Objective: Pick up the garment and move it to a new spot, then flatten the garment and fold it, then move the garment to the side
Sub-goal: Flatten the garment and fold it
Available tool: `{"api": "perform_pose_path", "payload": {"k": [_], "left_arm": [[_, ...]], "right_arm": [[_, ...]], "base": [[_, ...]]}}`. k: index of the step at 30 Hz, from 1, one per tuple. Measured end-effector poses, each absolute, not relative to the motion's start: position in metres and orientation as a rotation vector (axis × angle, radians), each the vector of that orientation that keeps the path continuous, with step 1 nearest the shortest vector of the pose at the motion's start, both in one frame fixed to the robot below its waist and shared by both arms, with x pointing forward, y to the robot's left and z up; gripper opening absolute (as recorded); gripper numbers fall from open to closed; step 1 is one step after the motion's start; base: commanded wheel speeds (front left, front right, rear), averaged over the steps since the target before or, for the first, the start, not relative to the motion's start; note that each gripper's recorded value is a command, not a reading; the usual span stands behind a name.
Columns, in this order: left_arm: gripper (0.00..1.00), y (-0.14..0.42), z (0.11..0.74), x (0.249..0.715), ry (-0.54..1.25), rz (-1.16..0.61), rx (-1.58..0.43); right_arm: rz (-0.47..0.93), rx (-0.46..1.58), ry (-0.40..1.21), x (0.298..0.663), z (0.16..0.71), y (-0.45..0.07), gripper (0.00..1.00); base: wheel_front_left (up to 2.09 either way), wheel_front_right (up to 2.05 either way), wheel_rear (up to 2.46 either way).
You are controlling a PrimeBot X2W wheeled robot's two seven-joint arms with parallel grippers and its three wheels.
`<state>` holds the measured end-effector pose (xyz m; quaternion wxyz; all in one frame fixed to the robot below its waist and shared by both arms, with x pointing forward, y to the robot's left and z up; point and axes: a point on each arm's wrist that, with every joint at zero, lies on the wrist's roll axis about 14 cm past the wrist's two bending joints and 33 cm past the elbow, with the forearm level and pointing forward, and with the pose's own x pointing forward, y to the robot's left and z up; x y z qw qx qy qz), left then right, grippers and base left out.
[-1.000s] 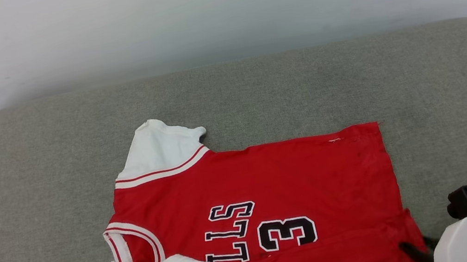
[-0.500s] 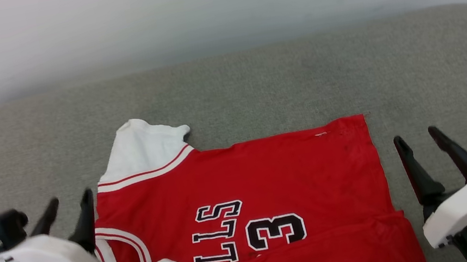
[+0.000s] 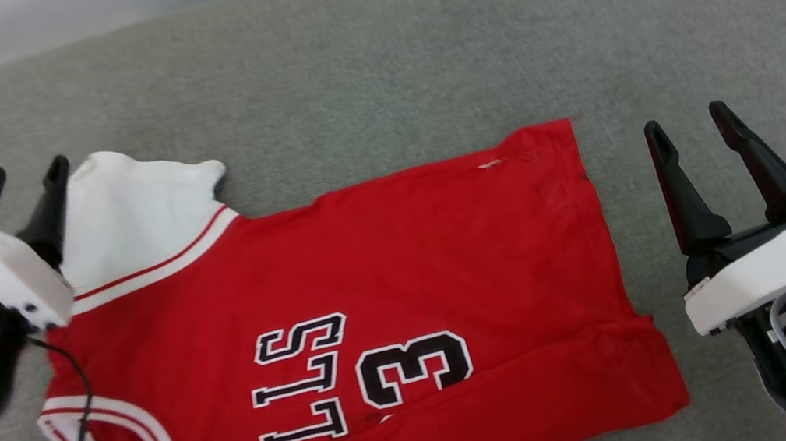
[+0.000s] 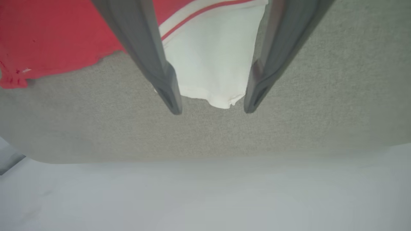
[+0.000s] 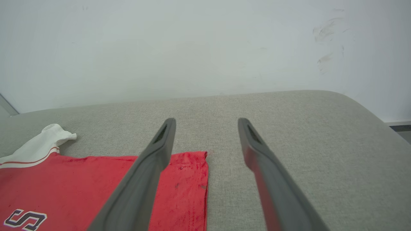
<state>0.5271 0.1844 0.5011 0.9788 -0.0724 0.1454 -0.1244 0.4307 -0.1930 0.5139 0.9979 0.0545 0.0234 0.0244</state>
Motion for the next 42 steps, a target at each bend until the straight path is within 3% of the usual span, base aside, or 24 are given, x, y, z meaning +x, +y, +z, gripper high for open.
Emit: {"api": "perform_pose_path", "payload": {"k": [12, 22, 23, 24, 26, 31, 42], "left_arm": [[1.0, 0.179, 0.429, 0.576, 0.824, -0.36, -0.087], [1.0, 0.177, 0.368, 0.571, 1.099, -0.338, -0.125], [0.84, 0.176, 0.365, 0.57, 1.119, -0.334, -0.138], [0.46, 0.175, 0.363, 0.568, 1.136, -0.332, -0.144], [0.0, 0.174, 0.362, 0.568, 1.144, -0.329, -0.159], [0.0, 0.166, 0.364, 0.567, 1.112, -0.33, -0.188], [0.0, 0.162, 0.417, 0.582, 0.881, -0.366, -0.132]], "right_arm": [[-0.051, 0.147, 0.141, 0.424, 0.473, -0.223, 1.0], [-0.104, 0.186, 0.225, 0.416, 0.438, -0.235, 1.0], [-0.107, 0.187, 0.23, 0.416, 0.436, -0.236, 1.0], [-0.109, 0.19, 0.231, 0.416, 0.435, -0.237, 1.0], [-0.112, 0.191, 0.236, 0.416, 0.433, -0.238, 1.0], [-0.098, 0.221, 0.245, 0.421, 0.435, -0.234, 1.0], [0.063, 0.263, 0.501, 0.451, 0.415, -0.201, 1.0]], "base": [[0.0, 0.0, 0.0], [0.0, 0.0, 0.0], [0.0, 0.0, 0.0], [0.0, 0.0, 0.0], [0.0, 0.0, 0.0], [0.0, 0.0, 0.0], [0.0, 0.0, 0.0]]}}
